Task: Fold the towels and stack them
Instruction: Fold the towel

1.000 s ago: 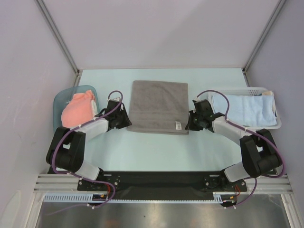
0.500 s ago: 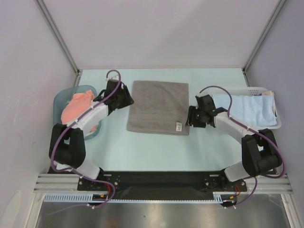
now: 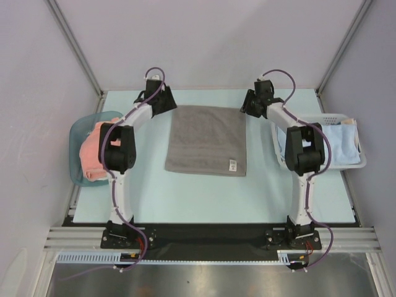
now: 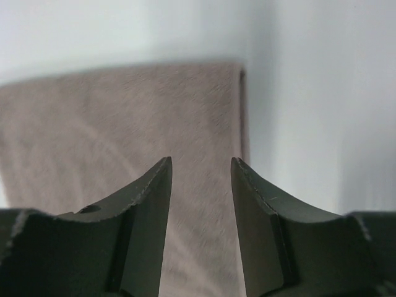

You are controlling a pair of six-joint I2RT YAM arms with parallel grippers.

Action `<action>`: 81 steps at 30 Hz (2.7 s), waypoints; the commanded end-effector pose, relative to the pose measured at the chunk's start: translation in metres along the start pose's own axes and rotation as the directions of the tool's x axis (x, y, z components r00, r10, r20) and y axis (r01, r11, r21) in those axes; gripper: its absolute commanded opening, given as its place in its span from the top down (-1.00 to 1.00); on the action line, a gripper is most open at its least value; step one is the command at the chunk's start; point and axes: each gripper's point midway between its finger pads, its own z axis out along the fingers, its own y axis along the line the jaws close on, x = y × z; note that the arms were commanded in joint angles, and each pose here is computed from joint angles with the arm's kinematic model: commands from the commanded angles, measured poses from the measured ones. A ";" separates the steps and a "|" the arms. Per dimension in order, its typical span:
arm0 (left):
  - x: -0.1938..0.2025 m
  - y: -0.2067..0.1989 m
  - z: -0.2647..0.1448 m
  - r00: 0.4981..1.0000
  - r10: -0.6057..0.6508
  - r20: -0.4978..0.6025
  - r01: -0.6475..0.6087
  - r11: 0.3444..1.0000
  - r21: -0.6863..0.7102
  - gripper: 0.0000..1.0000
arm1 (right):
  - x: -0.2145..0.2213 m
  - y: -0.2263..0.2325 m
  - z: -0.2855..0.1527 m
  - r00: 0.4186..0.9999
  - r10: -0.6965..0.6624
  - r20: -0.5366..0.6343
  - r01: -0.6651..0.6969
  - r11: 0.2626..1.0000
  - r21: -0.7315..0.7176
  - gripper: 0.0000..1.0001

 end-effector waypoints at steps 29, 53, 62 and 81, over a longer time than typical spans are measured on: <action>0.014 0.006 0.093 0.991 -0.057 -0.122 0.061 0.998 0.023 -0.21 | 0.000 -0.031 0.099 0.999 0.051 0.004 -0.052 0.998 0.045 0.16; 0.007 0.000 0.100 0.983 -0.159 -0.096 0.170 0.977 0.127 0.35 | -0.021 -0.028 0.104 0.998 0.049 0.034 -0.049 0.999 0.004 0.91; -0.019 -0.005 0.092 0.983 -0.181 -0.009 0.180 0.967 0.179 0.89 | -0.047 -0.016 0.098 0.994 0.027 0.107 -0.020 0.997 -0.070 1.00; -0.098 -0.048 0.015 0.916 -0.142 0.376 -0.037 0.902 0.431 0.96 | -0.094 0.011 0.047 0.968 0.000 0.251 0.047 0.982 -0.182 1.00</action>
